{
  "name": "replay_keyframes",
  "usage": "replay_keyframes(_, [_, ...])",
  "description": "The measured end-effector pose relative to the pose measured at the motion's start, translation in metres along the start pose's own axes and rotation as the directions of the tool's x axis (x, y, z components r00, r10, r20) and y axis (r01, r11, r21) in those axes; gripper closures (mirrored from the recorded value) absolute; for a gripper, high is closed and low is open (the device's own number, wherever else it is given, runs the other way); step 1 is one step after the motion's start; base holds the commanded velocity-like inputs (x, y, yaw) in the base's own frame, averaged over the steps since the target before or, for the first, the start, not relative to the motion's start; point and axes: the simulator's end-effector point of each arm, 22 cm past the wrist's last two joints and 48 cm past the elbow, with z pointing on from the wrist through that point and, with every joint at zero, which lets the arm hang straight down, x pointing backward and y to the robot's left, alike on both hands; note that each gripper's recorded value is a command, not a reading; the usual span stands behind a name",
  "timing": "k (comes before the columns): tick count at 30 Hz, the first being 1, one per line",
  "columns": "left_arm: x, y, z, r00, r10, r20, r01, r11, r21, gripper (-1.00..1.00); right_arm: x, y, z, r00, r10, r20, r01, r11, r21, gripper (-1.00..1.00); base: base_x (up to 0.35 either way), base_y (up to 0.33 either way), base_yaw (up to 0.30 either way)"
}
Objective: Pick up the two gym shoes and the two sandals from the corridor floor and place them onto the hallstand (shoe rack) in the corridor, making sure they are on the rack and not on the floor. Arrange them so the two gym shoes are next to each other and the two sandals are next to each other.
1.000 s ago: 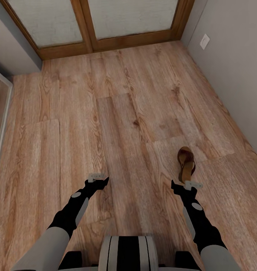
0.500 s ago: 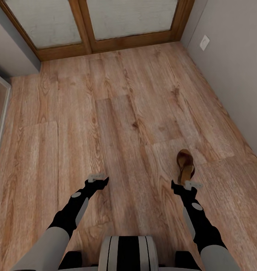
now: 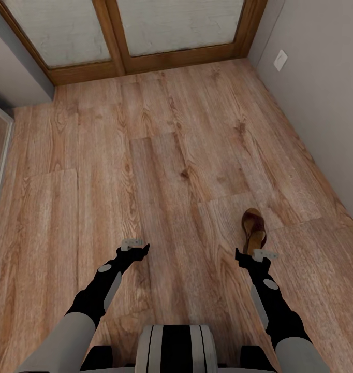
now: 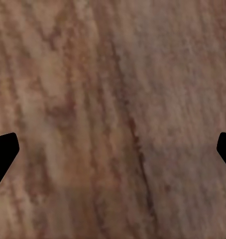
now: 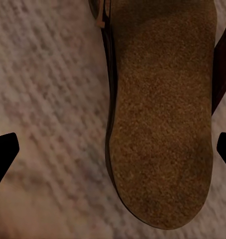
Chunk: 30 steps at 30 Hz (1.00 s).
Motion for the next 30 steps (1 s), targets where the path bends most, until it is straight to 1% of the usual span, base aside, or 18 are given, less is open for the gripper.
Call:
replay_keyframes(23, [0.0,0.0,0.0,1.0,0.001,0.001,-0.001,1.0,0.0,-1.0,0.0,-0.001,0.0,1.0,0.002,0.0,-0.002,1.0,0.002,-1.0,0.008,-0.006,0.0])
replay_keyframes(28, [-0.001,0.0,0.0,1.0,0.001,0.001,-0.001,1.0,0.0,-1.0,0.001,-0.012,0.0,1.0,0.021,-0.001,-0.021,0.999,0.024,-1.0,0.0,0.0,0.0])
replay_keyframes(30, [-0.001,0.0,0.0,1.0,0.001,0.001,-0.001,1.0,0.0,-1.0,0.002,-0.023,0.0,0.999,0.04,-0.003,-0.04,0.998,0.047,-1.0,0.0,0.0,0.0])
